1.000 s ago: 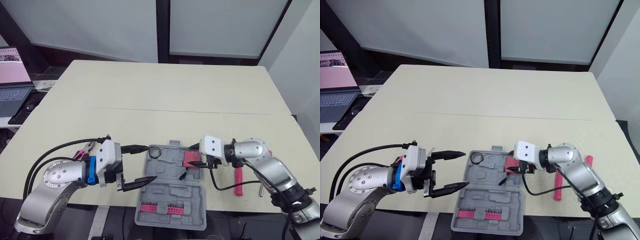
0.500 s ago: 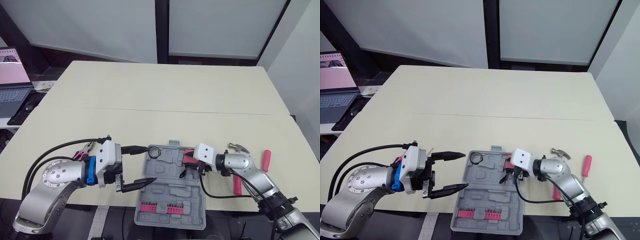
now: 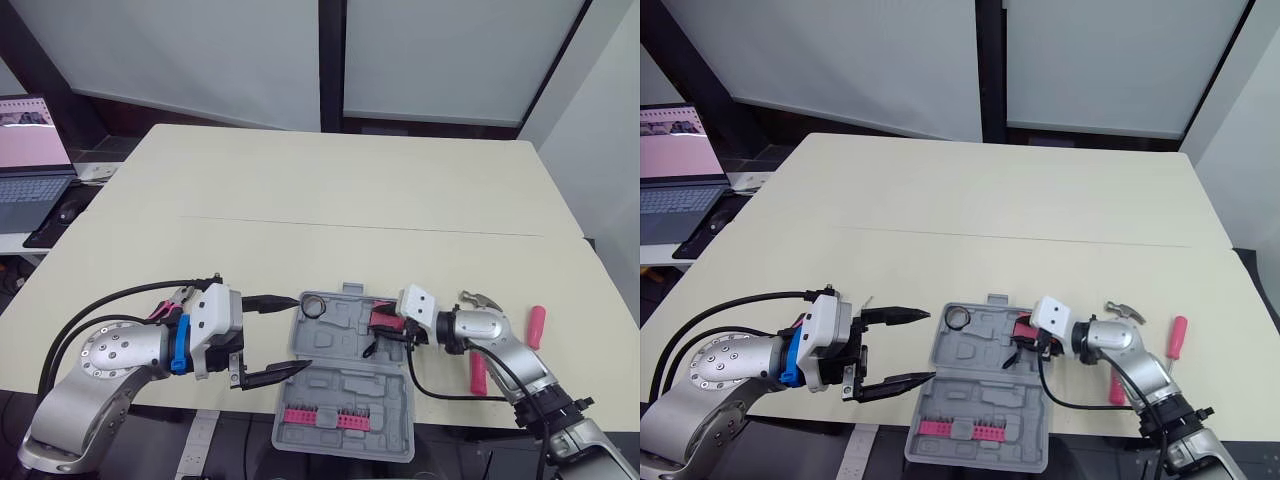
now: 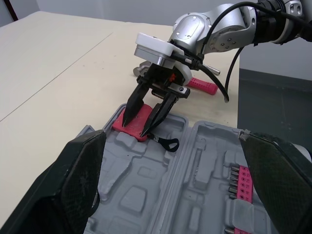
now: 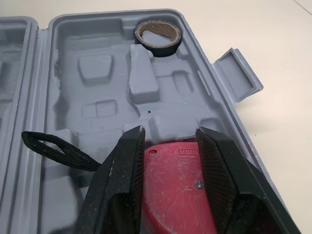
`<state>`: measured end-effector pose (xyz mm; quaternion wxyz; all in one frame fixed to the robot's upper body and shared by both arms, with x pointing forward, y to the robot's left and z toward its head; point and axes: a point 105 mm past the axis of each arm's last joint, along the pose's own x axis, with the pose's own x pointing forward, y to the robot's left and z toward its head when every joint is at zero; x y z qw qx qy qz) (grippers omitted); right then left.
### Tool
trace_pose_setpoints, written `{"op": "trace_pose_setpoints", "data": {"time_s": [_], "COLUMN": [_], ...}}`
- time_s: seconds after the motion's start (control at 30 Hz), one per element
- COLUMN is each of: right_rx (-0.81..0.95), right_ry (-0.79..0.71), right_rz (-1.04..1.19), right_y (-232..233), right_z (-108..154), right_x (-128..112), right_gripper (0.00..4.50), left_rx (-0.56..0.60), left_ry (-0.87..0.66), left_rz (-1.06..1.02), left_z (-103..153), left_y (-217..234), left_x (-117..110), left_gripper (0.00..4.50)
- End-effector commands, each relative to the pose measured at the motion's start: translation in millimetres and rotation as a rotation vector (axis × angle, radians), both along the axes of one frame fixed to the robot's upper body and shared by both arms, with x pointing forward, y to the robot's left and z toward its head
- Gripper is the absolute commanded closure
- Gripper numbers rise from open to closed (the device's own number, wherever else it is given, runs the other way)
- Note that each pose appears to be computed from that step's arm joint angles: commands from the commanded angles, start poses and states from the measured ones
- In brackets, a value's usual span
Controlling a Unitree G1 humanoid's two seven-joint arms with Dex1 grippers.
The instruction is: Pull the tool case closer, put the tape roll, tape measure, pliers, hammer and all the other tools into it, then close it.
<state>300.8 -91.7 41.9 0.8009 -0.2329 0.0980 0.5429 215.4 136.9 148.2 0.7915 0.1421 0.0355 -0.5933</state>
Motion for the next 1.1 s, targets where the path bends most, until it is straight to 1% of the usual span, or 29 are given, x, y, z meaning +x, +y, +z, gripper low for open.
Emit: {"op": "trace_pose_setpoints", "data": {"time_s": [0.03, 0.23, 0.3, 0.37, 0.5, 0.57, 0.63, 0.83, 0.87, 0.93, 1.0, 1.1], "right_rx": [-0.029, 0.022, 0.061, 0.078, 0.07, 0.05, 0.015, -0.102, -0.093, -0.07, -0.081, -0.066], "right_ry": [-0.006, -0.08, -0.096, -0.099, -0.078, -0.064, -0.047, 0.052, 0.077, 0.113, 0.116, 0.086], "right_rz": [-0.016, 0.061, 0.059, 0.058, 0.03, 0.006, -0.004, -0.043, -0.065, -0.097, -0.096, -0.082], "right_y": [-9.6, 0.6, 2.6, 2.8, -3.3, -7.9, -11.7, -21.5, -22.9, -24.7, -27.8, -28.1], "right_z": [-5.3, 19.0, 38.8, 50.7, 53.4, 48.5, 38.0, -9.7, -15.6, -22.4, -27.9, -24.9], "right_x": [4.0, -0.6, -0.5, -1.8, -1.5, 1.8, 3.2, 1.7, 1.6, 1.4, -0.1, 0.0], "right_gripper": [2.78, 2.78, 2.78, 2.78, 2.78, 2.78, 2.78, 2.78, 2.78, 2.78, 2.78, 2.78], "left_rx": [-0.005, -0.009, -0.009, -0.01, -0.011, -0.011, -0.012, -0.011, -0.01, -0.008, -0.006, -0.001], "left_ry": [-0.043, -0.048, -0.049, -0.05, -0.05, -0.051, -0.053, -0.052, -0.052, -0.052, -0.049, -0.044], "left_rz": [-0.011, -0.012, -0.012, -0.013, -0.014, -0.013, -0.013, -0.02, -0.02, -0.016, -0.011, 0.0], "left_z": [9.7, 11.4, 11.5, 11.7, 10.8, 10.6, 10.3, 9.6, 9.4, 9.1, 8.2, 5.2], "left_y": [-2.5, -2.7, -2.8, -3.1, -2.8, -2.6, -2.9, -4.2, -3.9, -3.0, -1.3, 2.3], "left_x": [-0.7, -0.1, 0.2, 0.5, 1.4, 2.6, 3.8, 3.1, 2.6, 1.9, 0.7, -0.9], "left_gripper": [0.0, 0.0, 0.0, 0.0, 0.0, 0.0, 0.0, 0.0, 0.0, 0.0, 0.0, 0.0]}}
